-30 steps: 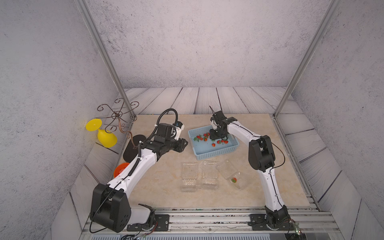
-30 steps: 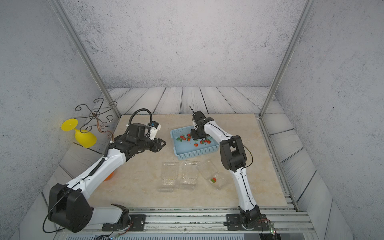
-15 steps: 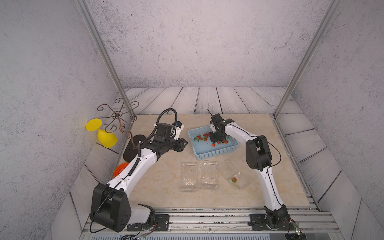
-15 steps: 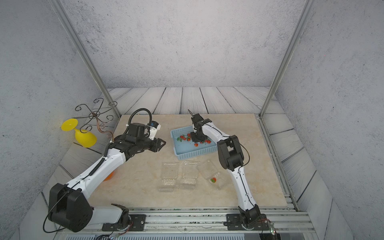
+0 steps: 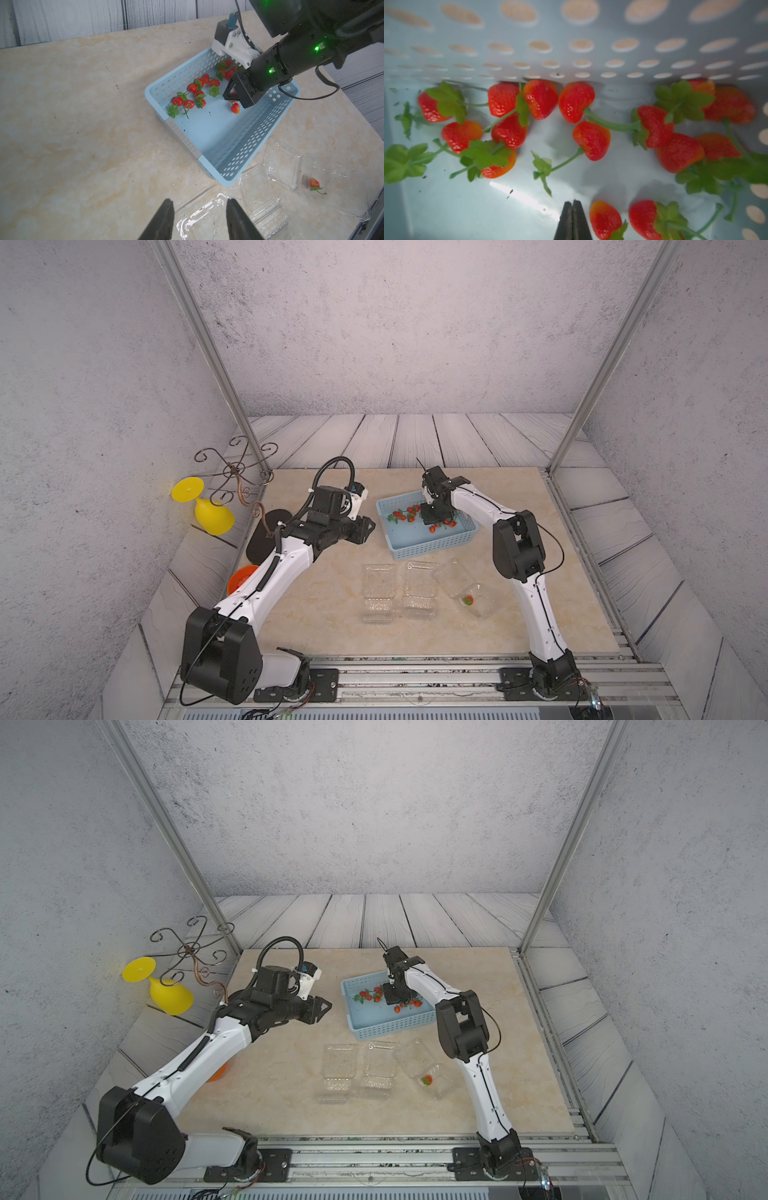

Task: Pack strawberries into containers
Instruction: Pick up the strawberry from the basket, then place the strawberry in the packing box.

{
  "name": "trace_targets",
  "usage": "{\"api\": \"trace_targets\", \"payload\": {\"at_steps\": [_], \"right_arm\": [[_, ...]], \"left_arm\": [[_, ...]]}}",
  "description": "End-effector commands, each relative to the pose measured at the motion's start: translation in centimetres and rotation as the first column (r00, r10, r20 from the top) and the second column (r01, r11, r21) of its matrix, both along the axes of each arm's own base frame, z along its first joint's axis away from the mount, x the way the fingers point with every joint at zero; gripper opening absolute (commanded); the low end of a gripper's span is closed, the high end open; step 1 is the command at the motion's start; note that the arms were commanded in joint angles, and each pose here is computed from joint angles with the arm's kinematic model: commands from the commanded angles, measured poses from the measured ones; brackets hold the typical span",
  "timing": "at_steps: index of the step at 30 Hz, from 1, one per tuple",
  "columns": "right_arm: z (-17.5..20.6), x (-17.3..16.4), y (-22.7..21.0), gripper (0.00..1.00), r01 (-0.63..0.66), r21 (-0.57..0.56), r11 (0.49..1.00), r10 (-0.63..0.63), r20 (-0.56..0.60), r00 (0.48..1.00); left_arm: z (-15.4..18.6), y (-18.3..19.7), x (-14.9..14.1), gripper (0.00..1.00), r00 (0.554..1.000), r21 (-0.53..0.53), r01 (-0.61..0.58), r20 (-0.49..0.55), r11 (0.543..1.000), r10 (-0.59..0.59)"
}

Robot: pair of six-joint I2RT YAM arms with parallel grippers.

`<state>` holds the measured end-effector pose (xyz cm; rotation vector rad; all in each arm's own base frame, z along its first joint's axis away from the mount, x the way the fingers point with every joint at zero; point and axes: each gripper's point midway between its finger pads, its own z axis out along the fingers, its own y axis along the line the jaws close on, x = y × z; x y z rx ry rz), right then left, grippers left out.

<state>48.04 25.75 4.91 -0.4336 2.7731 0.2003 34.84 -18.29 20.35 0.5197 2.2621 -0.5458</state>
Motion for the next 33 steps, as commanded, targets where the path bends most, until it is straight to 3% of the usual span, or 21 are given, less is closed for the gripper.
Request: {"api": "trace_targets", "payload": {"at_steps": [1, 11, 19, 26, 33], "right_arm": [[6.4, -0.2, 0.0, 0.0, -0.016, 0.038, 0.999, 0.012, 0.099, 0.995], [10.4, -2.7, -0.6, 0.0, -0.045, 0.088, 0.995, 0.034, 0.126, 0.991], [14.0, -11.6, -3.6, 0.0, -0.065, 0.148, 0.987, 0.052, 0.088, 0.995], [9.7, -21.0, -7.9, 0.0, 0.048, 0.162, 0.986, -0.043, -0.036, 0.998], [5.7, -24.0, -9.6, 0.0, 0.141, 0.158, 0.977, -0.129, -0.086, 0.988]], "left_arm": [[2.1, 0.1, 0.1, 0.45, 0.999, -0.018, 0.005, 0.05, 1.0, -0.005], [2.4, 0.1, 0.0, 0.45, 0.999, -0.026, 0.008, 0.054, 1.0, -0.006], [2.7, 0.0, 0.0, 0.45, 0.998, -0.031, 0.009, 0.06, 0.999, -0.008], [2.7, 0.0, 0.0, 0.45, 0.998, -0.036, 0.01, 0.056, 0.999, -0.008], [2.7, -0.2, 0.0, 0.45, 0.999, -0.045, 0.014, 0.053, 0.999, -0.012]]}}
